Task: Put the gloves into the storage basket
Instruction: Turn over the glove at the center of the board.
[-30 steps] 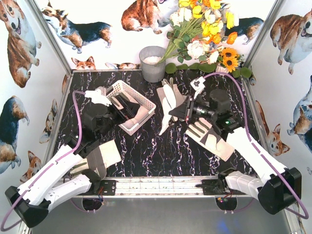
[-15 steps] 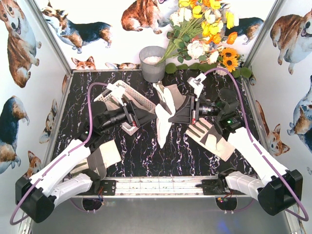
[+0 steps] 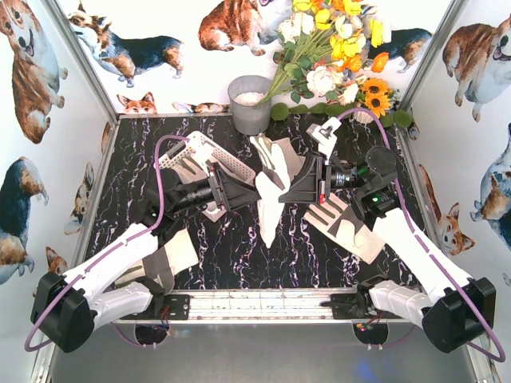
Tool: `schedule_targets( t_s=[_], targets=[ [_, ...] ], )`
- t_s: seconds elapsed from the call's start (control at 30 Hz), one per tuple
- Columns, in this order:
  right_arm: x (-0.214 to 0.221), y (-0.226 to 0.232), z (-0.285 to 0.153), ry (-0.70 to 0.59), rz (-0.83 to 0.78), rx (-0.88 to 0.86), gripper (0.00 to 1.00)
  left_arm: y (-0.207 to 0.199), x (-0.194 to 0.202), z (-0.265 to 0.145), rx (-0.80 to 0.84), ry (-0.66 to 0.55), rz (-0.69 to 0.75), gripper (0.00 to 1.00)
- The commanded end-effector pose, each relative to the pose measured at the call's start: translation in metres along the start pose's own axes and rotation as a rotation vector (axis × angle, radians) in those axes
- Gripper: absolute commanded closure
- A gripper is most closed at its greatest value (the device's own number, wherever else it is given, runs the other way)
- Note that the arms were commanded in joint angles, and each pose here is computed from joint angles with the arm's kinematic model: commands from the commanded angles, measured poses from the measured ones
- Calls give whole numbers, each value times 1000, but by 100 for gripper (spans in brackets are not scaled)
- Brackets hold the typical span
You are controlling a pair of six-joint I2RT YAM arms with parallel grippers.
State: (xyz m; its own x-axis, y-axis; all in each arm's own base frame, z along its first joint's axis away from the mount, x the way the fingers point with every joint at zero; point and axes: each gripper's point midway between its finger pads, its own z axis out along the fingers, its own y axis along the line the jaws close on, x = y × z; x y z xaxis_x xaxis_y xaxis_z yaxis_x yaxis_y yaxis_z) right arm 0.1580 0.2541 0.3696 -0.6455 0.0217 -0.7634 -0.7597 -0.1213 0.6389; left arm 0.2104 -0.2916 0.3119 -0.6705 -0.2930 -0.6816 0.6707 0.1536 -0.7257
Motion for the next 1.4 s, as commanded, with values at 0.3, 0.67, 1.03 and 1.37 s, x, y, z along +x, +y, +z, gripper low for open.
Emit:
schedule_targets(
  t_s=[0.3, 0.67, 1.03, 1.37],
  targets=[
    [-9, 35, 2, 2, -116, -69, 100, -30, 1, 7, 159, 43, -7, 40],
    [-4, 40, 9, 28, -126, -93, 100, -55, 1, 12, 290, 69, -21, 17],
    [6, -5, 8, 12, -69, 50, 100, -17, 17, 12, 116, 48, -58, 66],
    [70, -126, -21, -15, 246, 490, 95, 94, 82, 6, -398, 84, -274, 100]
  ],
)
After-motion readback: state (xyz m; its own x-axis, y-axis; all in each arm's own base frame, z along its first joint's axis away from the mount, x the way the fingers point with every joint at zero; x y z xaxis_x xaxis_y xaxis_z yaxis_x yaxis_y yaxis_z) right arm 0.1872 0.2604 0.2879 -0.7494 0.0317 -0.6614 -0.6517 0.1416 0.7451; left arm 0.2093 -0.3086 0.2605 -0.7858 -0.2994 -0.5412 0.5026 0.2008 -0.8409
